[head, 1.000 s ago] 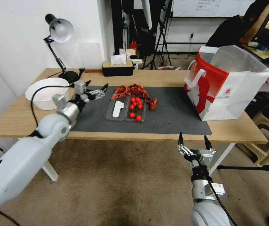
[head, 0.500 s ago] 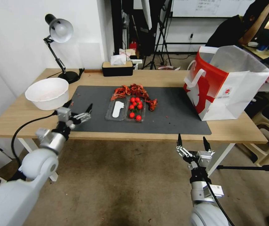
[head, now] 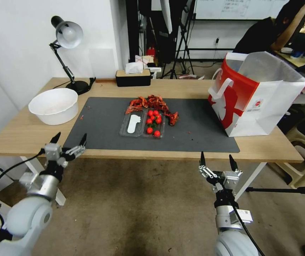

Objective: Pick up the trash from the table and place it into the takeout bag.

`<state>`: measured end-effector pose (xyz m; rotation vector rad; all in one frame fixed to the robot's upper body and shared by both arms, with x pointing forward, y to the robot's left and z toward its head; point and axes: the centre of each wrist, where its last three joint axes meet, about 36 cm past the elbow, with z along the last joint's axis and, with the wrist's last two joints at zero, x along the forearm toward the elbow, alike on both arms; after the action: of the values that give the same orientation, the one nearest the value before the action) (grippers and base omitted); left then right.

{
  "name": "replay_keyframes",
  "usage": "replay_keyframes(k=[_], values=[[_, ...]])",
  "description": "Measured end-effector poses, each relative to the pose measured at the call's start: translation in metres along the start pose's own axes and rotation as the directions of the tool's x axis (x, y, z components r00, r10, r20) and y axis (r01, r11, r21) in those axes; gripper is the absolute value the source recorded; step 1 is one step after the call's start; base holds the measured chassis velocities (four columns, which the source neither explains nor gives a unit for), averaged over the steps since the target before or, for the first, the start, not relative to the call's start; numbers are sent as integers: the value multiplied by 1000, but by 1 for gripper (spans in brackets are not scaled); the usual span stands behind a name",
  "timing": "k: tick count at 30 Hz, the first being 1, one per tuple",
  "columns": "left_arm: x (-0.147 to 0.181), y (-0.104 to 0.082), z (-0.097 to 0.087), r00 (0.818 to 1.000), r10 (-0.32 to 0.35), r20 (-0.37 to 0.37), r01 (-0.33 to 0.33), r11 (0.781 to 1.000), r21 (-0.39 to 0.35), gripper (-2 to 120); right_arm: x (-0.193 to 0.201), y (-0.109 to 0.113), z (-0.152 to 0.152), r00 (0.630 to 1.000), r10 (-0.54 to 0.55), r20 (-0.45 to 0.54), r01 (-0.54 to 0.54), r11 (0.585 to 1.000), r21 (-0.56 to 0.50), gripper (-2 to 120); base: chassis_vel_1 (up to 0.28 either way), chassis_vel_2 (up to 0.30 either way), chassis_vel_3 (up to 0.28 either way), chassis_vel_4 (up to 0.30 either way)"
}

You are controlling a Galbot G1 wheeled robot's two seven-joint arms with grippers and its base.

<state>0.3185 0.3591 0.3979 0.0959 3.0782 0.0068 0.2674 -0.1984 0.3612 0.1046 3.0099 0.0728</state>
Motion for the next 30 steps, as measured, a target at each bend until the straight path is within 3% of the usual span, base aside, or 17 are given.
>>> replay_keyframes(k=[12, 30], values=[[22, -1, 23, 1000, -9, 8, 9, 1000, -16, 100, 1, 1, 5, 1000, -2, -12, 2, 1000, 9, 100, 0, 0, 0, 0], [23, -1, 26, 1000, 0, 15, 0, 999, -32, 100, -1, 2, 10, 1000, -9, -20, 9, 1000, 14, 100, 0, 0, 0, 0]])
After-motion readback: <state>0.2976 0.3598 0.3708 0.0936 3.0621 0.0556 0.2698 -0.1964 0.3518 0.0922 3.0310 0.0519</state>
